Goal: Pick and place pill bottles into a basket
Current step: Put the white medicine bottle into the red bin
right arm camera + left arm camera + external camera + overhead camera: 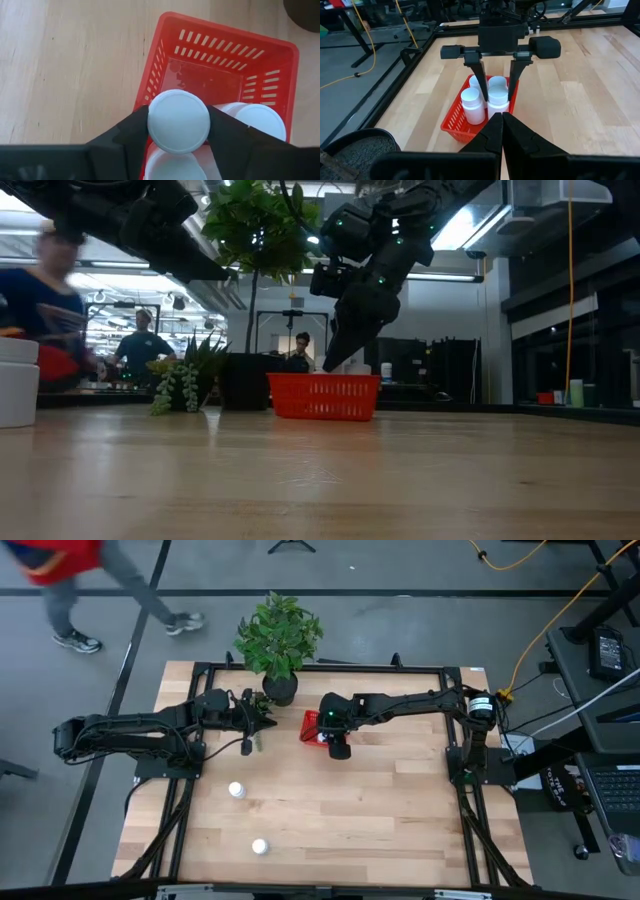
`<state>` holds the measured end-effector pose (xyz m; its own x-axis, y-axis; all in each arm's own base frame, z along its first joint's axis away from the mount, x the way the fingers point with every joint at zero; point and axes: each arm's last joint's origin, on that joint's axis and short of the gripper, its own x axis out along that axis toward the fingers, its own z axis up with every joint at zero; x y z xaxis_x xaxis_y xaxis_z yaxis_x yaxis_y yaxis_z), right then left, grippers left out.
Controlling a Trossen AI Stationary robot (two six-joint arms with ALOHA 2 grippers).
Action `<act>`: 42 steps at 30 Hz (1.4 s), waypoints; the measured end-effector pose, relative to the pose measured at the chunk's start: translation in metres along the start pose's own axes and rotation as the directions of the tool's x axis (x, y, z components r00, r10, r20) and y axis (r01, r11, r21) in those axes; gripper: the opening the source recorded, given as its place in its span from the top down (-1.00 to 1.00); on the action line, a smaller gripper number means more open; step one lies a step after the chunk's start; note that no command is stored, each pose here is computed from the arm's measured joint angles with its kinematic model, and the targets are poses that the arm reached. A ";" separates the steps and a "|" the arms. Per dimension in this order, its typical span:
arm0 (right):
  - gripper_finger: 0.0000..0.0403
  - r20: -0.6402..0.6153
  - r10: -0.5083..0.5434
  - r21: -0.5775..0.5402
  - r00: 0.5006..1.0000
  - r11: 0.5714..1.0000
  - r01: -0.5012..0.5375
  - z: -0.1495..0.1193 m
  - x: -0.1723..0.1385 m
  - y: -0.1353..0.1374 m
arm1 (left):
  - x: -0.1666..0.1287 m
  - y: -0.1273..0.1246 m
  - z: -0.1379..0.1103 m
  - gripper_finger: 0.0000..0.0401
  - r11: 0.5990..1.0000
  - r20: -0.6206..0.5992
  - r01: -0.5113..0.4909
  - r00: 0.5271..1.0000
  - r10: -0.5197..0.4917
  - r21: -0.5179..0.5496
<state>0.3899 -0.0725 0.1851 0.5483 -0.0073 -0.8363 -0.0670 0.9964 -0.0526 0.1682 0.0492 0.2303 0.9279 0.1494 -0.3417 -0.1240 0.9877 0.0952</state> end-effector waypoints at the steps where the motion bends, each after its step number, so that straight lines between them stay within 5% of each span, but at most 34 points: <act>1: -0.03 0.000 0.000 0.000 1.000 1.000 0.000 0.000 0.000 0.000 | 0.000 0.000 0.000 0.99 1.000 0.000 0.000 1.000 0.000 0.000; 7: -0.21 0.000 0.000 0.004 1.000 1.000 0.000 0.000 0.000 0.000 | 0.000 0.000 0.000 0.99 1.000 0.000 0.000 1.000 0.000 0.000; 17: -0.23 -0.006 0.000 -0.022 1.000 1.000 0.000 0.002 -0.004 0.000 | 0.000 0.000 0.000 0.99 1.000 0.000 0.000 1.000 0.000 0.000; 28: -0.21 -0.054 0.012 -0.030 0.998 0.999 -0.013 0.042 -0.050 -0.006 | 0.000 0.000 0.000 0.99 1.000 0.000 0.000 1.000 0.000 0.000; 33: 0.00 -0.038 -0.103 -0.053 0.994 0.994 0.101 0.049 -0.069 -0.009 | 0.000 0.000 0.000 0.99 1.000 0.000 0.000 1.000 0.000 0.000; 42: 0.63 0.074 -0.135 -0.022 0.988 0.990 0.137 0.027 -0.086 -0.002 | 0.000 0.000 0.000 0.99 1.000 -0.001 0.009 1.000 -0.009 0.008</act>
<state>0.3654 -0.0721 0.2717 0.6128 -0.1349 -0.7787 -0.0099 0.9839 -0.1783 0.1682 0.0489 0.2301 0.9286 0.1401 -0.3436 -0.1122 0.9887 0.0999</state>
